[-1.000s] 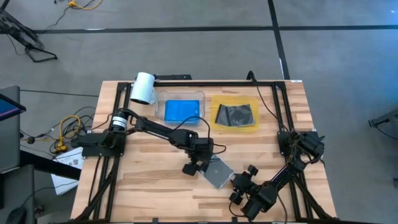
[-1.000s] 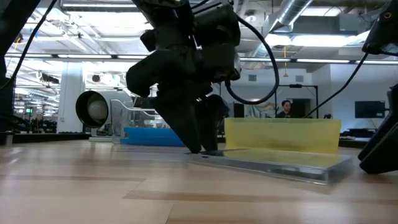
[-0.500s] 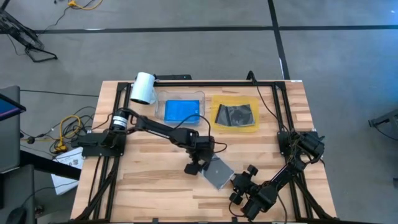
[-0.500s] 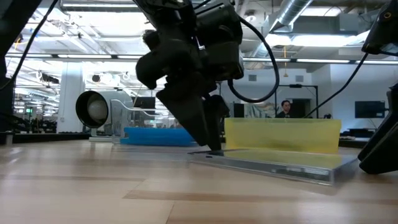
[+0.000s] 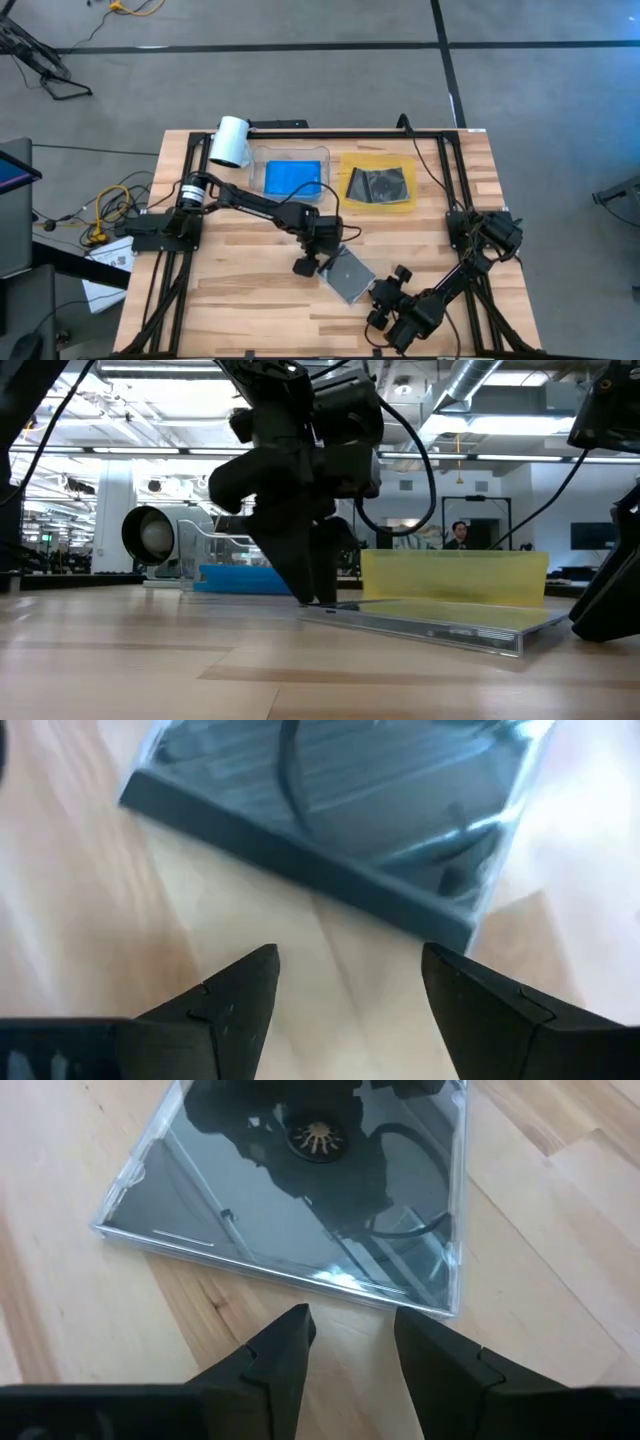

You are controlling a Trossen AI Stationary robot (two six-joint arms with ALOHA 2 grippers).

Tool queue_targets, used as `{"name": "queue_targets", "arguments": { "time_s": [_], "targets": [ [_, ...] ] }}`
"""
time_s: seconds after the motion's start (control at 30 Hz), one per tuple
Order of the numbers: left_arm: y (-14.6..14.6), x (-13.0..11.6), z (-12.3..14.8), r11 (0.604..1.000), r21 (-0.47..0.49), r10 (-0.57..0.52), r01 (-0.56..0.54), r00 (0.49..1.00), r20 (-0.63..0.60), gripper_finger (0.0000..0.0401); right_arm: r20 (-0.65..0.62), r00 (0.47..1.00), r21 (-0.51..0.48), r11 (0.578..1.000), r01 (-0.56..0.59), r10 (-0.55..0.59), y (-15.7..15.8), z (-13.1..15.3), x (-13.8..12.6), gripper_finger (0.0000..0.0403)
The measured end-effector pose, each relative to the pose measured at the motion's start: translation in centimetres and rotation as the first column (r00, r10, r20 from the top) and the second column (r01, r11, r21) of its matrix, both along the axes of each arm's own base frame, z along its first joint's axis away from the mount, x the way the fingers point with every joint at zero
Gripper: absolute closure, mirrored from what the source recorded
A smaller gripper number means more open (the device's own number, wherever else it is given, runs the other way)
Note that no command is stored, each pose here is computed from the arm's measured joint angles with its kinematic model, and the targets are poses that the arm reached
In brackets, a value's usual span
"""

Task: Pick & place jewel cases by type
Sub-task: Put the black CD case into the yellow bin

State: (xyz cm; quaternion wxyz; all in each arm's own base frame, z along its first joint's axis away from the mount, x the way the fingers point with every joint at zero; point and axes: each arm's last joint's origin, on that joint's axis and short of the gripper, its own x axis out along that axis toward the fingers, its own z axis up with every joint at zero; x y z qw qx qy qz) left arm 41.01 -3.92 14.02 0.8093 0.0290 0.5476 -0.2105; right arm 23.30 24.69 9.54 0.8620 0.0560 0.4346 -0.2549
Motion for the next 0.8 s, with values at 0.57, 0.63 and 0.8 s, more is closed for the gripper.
{"name": "queue_targets", "arguments": {
  "time_s": [0.57,0.63,0.8],
  "targets": [
    [-2.1,-1.0,-1.6,0.982,0.150,-0.129,0.116,0.988,0.080,0.0158,0.002,1.000,0.001,1.000,-0.002,0.002,0.0,0.0,0.0,0.0253],
    [-2.2,-1.2,-1.9,0.982,0.147,-0.135,0.120,0.986,0.096,0.0158,0.001,1.000,0.000,1.000,-0.003,0.003,0.0,-0.1,0.0,0.0253],
    [-2.4,-0.8,-2.1,0.985,0.122,-0.139,0.120,0.979,0.153,0.0158,0.004,1.000,-0.001,1.000,-0.007,0.007,0.1,-0.1,0.1,0.0253]
  ]
}}
